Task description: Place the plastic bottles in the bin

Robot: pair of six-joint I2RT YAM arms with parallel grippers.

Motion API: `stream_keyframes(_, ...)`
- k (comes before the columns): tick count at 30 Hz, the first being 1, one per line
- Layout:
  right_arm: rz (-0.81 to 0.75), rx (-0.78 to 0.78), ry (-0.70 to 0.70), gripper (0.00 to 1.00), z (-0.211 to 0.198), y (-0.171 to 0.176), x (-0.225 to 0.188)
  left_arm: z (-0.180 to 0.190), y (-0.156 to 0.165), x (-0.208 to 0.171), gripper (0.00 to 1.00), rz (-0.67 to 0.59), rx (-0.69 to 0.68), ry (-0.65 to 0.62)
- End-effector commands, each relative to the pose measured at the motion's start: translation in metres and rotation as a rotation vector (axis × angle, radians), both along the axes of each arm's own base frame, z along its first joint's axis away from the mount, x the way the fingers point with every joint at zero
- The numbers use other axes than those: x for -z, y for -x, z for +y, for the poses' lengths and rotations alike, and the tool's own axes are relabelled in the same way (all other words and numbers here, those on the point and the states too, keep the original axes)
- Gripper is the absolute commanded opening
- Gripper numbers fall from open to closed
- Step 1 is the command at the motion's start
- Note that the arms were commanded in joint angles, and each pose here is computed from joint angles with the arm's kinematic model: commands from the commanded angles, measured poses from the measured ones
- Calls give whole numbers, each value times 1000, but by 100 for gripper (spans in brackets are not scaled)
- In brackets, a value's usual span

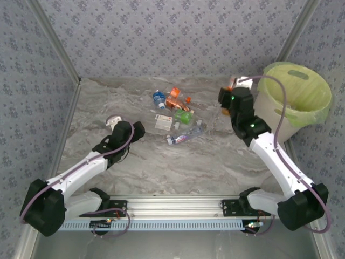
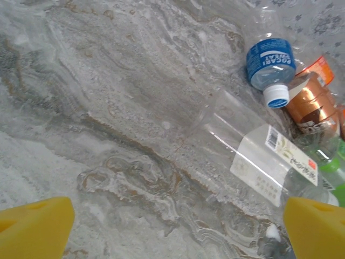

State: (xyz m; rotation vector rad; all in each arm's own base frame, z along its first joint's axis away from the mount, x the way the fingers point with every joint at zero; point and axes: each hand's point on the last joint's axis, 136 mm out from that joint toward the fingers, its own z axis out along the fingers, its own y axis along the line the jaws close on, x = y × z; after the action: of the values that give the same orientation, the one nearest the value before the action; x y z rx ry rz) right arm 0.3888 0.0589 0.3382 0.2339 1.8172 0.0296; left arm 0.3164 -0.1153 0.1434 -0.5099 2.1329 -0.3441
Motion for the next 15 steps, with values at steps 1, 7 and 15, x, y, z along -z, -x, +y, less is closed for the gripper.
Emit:
stream_keyframes(1, -125, -12, -13, 47, -21, -12, -56, -11, -14, -23, 99, -61, 22, 50)
stream_keyframes(7, -53, 43, 60, 47, -78, -20, -69, -17, -14, -16, 100, -36, 41, 65)
stream_keyframes(15, 63, 184, 221, 48, -154, -11, -63, -13, -11, -10, 99, -21, 31, 61)
